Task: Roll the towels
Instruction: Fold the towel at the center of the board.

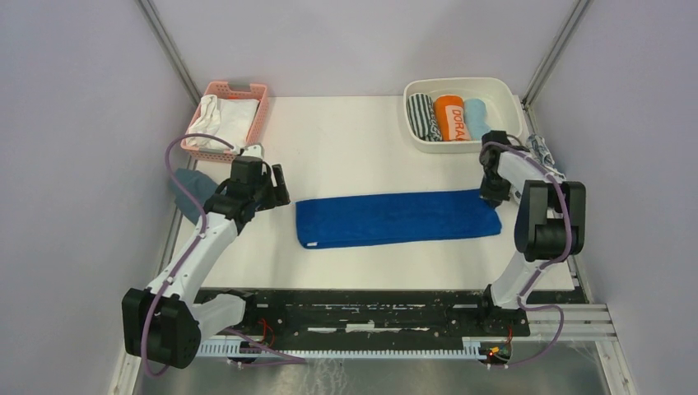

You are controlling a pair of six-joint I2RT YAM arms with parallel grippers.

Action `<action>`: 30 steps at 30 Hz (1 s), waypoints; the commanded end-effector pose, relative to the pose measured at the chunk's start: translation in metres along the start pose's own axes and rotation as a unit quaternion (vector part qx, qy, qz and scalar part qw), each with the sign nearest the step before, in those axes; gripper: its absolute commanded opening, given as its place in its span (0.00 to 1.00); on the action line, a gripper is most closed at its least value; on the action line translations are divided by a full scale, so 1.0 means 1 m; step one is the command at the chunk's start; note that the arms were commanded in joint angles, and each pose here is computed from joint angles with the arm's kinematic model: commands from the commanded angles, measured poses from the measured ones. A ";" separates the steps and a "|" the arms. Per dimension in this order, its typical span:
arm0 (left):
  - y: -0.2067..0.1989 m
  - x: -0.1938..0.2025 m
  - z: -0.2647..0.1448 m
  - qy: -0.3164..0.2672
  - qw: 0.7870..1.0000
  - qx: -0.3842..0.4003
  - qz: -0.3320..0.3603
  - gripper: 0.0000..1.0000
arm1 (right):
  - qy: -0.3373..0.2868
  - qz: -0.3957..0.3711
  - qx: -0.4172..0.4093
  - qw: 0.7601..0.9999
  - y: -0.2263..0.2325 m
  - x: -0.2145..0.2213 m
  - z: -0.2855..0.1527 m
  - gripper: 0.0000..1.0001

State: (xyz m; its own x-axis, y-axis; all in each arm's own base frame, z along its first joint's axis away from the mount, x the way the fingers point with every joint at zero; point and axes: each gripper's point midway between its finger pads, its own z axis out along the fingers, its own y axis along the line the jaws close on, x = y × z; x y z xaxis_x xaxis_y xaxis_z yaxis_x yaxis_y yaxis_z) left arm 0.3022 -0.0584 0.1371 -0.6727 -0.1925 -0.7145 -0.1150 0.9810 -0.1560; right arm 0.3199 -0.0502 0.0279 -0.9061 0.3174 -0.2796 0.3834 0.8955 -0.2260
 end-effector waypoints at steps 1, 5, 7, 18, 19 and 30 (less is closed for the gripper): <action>-0.013 -0.004 0.001 -0.009 0.999 0.035 0.020 0.82 | -0.111 0.076 0.111 0.985 -0.069 -0.058 -0.044 0.00; -0.025 0.008 0.008 0.023 0.997 0.066 0.017 0.82 | -0.116 0.060 0.037 0.991 -0.046 -0.068 -0.063 0.00; -0.034 0.015 0.011 0.041 0.995 0.087 0.005 0.82 | -0.109 0.041 -0.029 0.993 -0.016 -0.064 -0.071 0.00; -0.070 0.052 0.037 0.103 0.975 0.163 -0.106 0.78 | -0.054 -0.108 -0.301 0.946 0.155 0.011 -0.148 0.00; -0.073 0.055 0.039 0.109 0.973 0.168 -0.111 0.77 | -0.050 -0.120 -0.307 0.943 0.165 0.018 -0.152 0.00; -0.092 0.105 0.065 0.166 0.967 0.167 -0.102 0.65 | -0.033 -0.196 -0.359 0.912 0.263 0.071 -0.197 0.00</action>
State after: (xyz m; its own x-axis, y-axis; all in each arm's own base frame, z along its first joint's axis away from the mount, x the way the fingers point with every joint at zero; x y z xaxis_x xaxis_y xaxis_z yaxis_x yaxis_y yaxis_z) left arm 0.2819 -0.1578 0.0321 -0.8762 -0.2830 -0.3901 -0.0687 0.8745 -0.4802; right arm 0.3193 0.2319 0.1174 -0.9356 -0.0777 -0.3445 -0.1833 0.9407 0.2855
